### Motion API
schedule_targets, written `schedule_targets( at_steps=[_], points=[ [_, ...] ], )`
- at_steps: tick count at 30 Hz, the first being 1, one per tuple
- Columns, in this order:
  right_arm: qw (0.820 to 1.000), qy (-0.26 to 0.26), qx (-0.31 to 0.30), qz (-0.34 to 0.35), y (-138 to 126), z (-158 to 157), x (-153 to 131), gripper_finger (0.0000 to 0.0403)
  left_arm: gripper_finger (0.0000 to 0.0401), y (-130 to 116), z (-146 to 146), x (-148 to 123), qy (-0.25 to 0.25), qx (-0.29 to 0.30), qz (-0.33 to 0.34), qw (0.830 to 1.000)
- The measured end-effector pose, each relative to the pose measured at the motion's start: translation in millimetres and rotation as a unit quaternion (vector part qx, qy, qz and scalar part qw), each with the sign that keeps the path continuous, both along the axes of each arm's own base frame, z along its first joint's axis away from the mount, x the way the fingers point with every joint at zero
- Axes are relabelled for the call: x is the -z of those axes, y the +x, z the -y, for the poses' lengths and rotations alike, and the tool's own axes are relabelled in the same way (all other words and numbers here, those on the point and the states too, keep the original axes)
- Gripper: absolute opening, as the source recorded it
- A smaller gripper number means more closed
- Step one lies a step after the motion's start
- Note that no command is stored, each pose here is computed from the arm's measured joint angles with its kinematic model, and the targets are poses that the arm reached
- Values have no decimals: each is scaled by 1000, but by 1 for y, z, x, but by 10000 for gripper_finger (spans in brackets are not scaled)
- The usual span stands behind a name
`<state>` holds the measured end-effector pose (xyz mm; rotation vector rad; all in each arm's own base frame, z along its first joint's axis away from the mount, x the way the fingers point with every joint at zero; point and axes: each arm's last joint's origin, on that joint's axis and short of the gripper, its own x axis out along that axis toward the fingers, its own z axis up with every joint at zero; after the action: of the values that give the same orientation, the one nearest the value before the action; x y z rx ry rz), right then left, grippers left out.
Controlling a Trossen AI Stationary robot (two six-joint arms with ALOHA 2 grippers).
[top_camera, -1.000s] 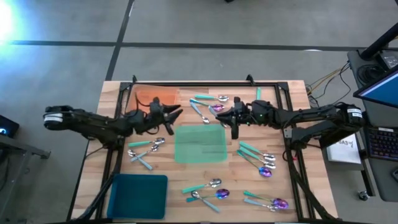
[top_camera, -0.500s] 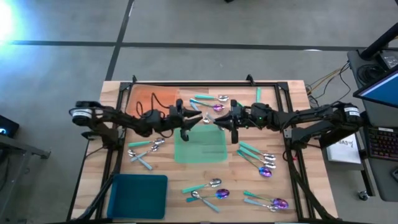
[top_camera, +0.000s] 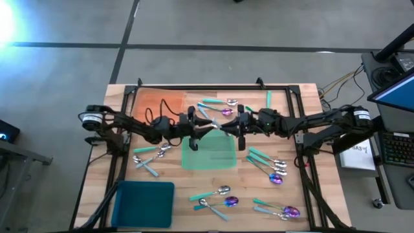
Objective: Sort silverware by color (type)
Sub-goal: Put the blue spoon into the orange bin
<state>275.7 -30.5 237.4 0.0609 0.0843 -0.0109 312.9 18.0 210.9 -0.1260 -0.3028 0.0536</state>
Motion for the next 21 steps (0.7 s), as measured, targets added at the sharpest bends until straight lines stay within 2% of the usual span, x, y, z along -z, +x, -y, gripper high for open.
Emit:
schedule_targets(
  at_steps=[21],
  points=[
    [1000,-19,-13,9,1,-8,-2,22,103,2,1,2,-3,5,-5,1000]
  ],
)
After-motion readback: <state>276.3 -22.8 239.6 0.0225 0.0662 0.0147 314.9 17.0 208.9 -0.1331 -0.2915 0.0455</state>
